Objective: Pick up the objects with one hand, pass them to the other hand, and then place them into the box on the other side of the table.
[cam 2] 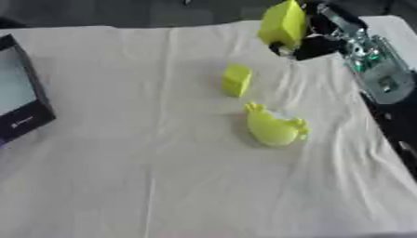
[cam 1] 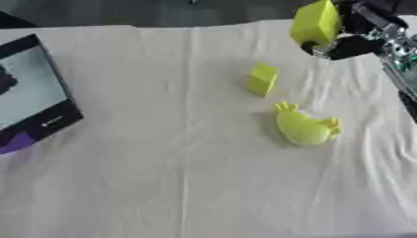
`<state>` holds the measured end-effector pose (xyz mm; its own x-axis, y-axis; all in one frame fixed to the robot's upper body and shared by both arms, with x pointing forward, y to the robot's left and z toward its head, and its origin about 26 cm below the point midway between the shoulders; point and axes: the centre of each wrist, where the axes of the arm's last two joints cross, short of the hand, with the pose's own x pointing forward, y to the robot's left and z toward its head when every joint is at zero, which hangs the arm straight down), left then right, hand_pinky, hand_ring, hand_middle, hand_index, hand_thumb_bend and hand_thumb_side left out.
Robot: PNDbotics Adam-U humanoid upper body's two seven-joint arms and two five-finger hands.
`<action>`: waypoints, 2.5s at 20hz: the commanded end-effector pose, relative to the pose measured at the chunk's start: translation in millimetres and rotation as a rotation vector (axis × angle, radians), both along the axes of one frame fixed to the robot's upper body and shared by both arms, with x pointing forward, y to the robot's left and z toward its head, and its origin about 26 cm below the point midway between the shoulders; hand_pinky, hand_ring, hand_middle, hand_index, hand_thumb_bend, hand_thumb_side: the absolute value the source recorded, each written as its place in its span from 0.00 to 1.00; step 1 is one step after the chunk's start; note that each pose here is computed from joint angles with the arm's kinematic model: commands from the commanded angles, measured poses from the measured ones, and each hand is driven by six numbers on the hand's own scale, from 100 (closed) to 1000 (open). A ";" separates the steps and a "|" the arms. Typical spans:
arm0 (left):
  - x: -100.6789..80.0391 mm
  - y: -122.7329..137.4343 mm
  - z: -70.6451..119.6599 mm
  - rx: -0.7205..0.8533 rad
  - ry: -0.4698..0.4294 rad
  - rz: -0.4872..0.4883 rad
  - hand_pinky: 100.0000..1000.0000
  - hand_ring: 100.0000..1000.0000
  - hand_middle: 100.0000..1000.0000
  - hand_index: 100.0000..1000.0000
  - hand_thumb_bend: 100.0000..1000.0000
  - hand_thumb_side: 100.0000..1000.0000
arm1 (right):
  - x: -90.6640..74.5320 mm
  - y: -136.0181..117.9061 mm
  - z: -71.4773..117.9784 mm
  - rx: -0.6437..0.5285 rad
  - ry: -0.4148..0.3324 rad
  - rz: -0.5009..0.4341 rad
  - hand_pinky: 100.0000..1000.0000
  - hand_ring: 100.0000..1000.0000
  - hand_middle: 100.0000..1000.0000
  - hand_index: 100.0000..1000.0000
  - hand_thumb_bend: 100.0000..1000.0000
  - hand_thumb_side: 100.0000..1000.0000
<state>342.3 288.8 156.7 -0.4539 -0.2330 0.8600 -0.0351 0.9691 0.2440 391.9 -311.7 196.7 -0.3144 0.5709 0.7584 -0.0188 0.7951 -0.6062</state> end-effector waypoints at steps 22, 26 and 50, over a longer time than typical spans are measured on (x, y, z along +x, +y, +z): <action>-42.8 -94.3 159.1 0.817 -0.163 -0.521 0.84 0.72 0.62 0.73 0.55 0.43 | -5.3 108.5 -43.6 0.106 -0.012 0.284 0.67 0.50 0.52 0.54 0.34 0.00; -45.5 -112.1 164.0 0.869 -0.160 -0.576 0.84 0.72 0.63 0.73 0.54 0.44 | -5.2 122.6 -42.5 0.092 -0.019 0.321 0.67 0.51 0.52 0.54 0.34 0.00; -38.1 -155.5 151.4 1.116 -0.107 -0.583 0.84 0.76 0.71 0.78 0.50 0.39 | -9.5 159.1 -44.9 0.007 -0.033 0.394 0.68 0.51 0.52 0.54 0.33 0.00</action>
